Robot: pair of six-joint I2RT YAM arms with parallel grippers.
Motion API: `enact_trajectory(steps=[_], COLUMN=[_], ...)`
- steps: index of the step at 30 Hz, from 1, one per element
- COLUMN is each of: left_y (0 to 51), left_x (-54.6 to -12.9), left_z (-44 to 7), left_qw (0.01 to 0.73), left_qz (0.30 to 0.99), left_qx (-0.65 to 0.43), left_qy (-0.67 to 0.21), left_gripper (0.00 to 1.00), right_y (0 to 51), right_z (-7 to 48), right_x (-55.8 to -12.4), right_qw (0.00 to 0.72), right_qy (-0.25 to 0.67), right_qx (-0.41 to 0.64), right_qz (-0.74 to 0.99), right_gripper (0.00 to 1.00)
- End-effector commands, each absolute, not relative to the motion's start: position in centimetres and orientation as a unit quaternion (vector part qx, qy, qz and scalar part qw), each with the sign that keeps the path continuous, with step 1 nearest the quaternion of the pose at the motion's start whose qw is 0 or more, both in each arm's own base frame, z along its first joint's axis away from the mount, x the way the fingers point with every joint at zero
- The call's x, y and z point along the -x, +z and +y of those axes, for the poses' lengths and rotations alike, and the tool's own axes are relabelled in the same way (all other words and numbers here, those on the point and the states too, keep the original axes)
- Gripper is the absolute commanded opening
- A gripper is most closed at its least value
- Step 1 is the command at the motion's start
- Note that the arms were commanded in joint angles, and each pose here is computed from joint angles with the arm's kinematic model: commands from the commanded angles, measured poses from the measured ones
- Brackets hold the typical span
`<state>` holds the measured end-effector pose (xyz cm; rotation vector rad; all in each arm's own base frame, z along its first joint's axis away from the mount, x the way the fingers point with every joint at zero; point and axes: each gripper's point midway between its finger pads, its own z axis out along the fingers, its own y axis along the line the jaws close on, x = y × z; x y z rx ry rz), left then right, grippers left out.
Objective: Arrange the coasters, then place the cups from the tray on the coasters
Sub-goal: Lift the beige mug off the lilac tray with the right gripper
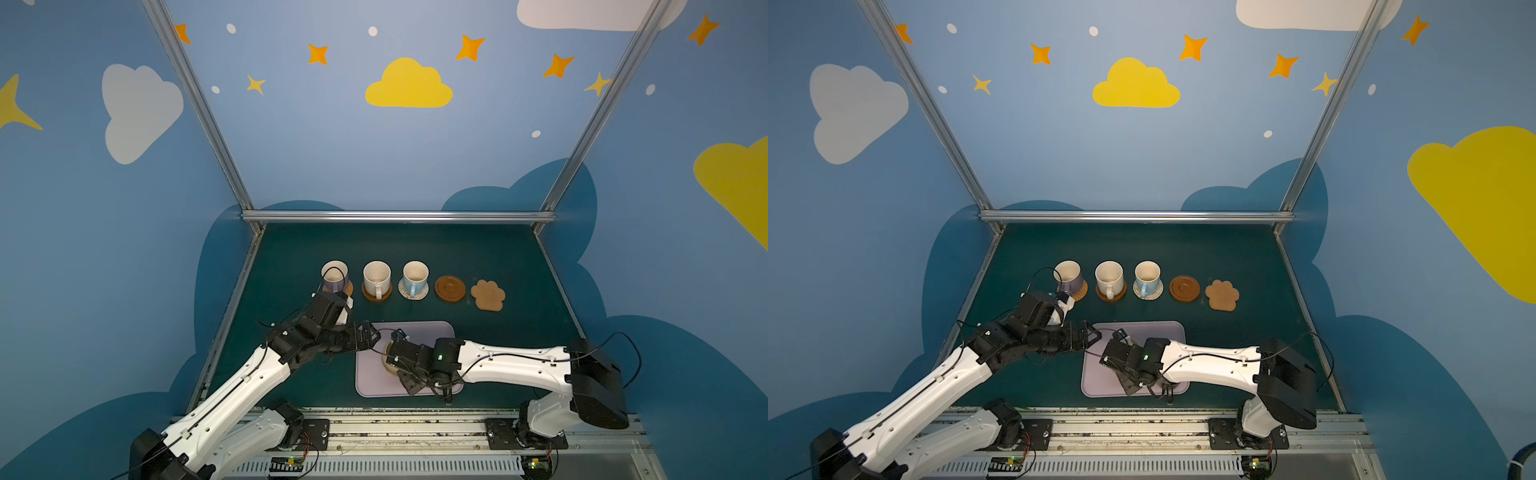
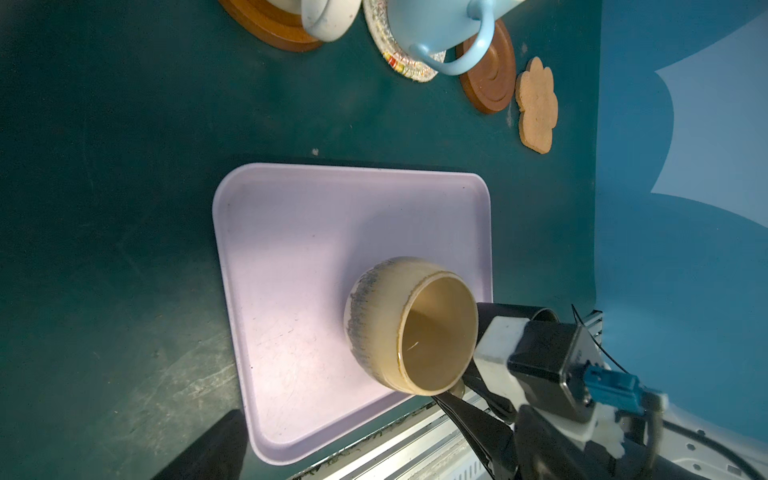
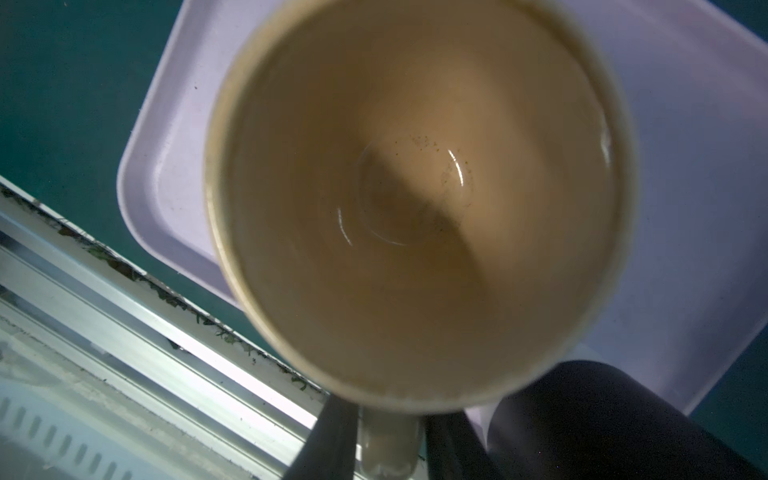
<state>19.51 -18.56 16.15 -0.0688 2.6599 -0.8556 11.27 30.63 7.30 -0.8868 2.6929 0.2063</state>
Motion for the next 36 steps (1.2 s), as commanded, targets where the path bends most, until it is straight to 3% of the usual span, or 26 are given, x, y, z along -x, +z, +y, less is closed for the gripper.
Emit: enact_trajectory(steps=[1,5,12,26,36], left_y=[16.4,16.2,16.5,16.4,17.8], left_x=[-19.5,-19.5,-19.5,-19.6,-19.9], left_z=[-18.4,-18.2,-17.3,-17.3,-16.7], left_qw=[0.177,0.178,0.189,0.187,0.211], left_qz=[0.936,0.937,0.938,0.938,0.931], left_qx=[0.026,0.028,0.035,0.034,0.041], left_qy=[-0.304,-0.299,-0.289,-0.289,-0.295], left_gripper=[1.00,1.00,1.00,1.00,1.00], right_y=[6.5,6.0,5.4,5.8,10.5], right_z=[30.8,31.0,31.1,31.6,33.3], right_x=[-11.6,-11.5,-11.7,-12.2,-13.4], right_qw=[0.154,0.147,0.141,0.149,0.200], right_qy=[0.065,0.058,0.049,0.041,0.096], right_qx=[0.313,0.316,0.319,0.322,0.302], right_qz=[0.935,0.936,0.936,0.934,0.927], right_gripper=[0.37,0.42,0.42,0.01,0.00])
